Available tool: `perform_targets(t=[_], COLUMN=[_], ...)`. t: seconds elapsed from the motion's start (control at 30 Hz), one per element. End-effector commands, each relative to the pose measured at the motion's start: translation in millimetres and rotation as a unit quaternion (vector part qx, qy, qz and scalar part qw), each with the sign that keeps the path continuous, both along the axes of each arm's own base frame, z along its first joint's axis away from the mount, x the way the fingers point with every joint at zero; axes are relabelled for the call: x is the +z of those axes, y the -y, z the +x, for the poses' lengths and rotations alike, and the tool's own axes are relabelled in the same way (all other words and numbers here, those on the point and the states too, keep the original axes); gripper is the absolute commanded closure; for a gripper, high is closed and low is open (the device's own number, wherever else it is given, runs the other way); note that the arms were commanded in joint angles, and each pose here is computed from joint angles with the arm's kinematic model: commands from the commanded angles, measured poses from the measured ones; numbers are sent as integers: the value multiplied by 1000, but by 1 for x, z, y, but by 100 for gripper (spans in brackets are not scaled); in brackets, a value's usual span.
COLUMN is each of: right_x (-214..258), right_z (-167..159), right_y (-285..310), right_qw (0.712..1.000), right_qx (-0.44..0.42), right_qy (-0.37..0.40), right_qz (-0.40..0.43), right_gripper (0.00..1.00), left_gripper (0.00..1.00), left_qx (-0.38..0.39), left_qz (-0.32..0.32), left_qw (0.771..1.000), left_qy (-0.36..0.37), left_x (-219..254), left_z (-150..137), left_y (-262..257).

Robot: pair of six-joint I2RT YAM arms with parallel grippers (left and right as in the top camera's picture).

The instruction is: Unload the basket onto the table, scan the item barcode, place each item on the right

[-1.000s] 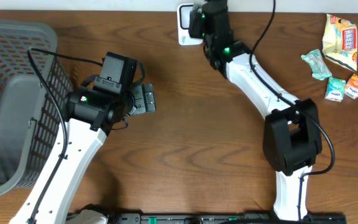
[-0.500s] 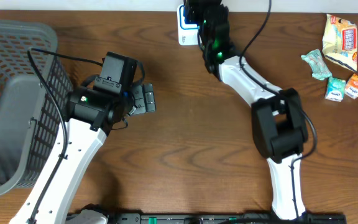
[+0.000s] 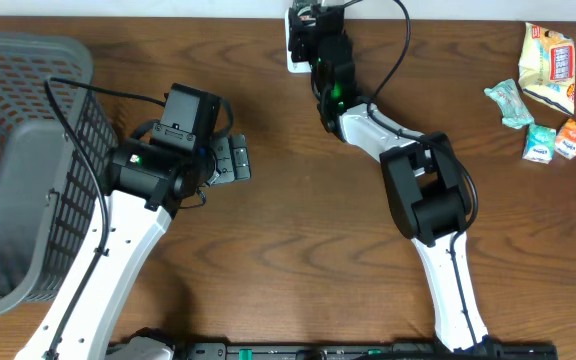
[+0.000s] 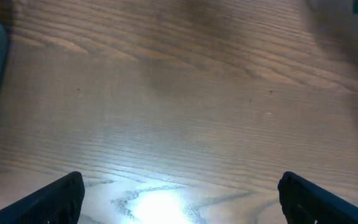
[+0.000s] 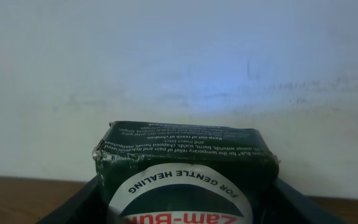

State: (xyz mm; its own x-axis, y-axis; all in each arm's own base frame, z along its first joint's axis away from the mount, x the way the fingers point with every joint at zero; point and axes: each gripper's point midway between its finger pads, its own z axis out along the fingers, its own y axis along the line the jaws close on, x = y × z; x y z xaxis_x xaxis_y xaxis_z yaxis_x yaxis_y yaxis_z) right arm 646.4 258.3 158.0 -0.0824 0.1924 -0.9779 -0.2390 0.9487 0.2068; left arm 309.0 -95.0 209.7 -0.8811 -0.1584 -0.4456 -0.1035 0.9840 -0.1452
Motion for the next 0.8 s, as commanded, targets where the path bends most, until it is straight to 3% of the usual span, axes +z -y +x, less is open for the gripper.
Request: perform_targets(t=[0.0,0.3,0.4,0.6,0.77], right_x=[7,55,76,105,92], right_z=[0,2,1,-6,-22], right_y=[-5,22,47,138,228], right_qw=[1000,999,998,990,970], right_qx=[4,-35,-51,-111,-174], right_qy=[10,26,4,-69,-155], right_qz=[-12,-14,-24,-51,-71], right_gripper=[41,44,39,39,39], left_gripper=[2,2,2,2,2], left_qx=[-6,-6,-6,-6,-6], left_qz=[-4,-4,-4,-4,-4], left_qw=[1000,1000,1000,1000,1000], left_qy=[7,7,7,7,7], left_x=[6,6,6,6,6], left_z=[1,1,1,1,1], left_y=[3,3,3,3,3])
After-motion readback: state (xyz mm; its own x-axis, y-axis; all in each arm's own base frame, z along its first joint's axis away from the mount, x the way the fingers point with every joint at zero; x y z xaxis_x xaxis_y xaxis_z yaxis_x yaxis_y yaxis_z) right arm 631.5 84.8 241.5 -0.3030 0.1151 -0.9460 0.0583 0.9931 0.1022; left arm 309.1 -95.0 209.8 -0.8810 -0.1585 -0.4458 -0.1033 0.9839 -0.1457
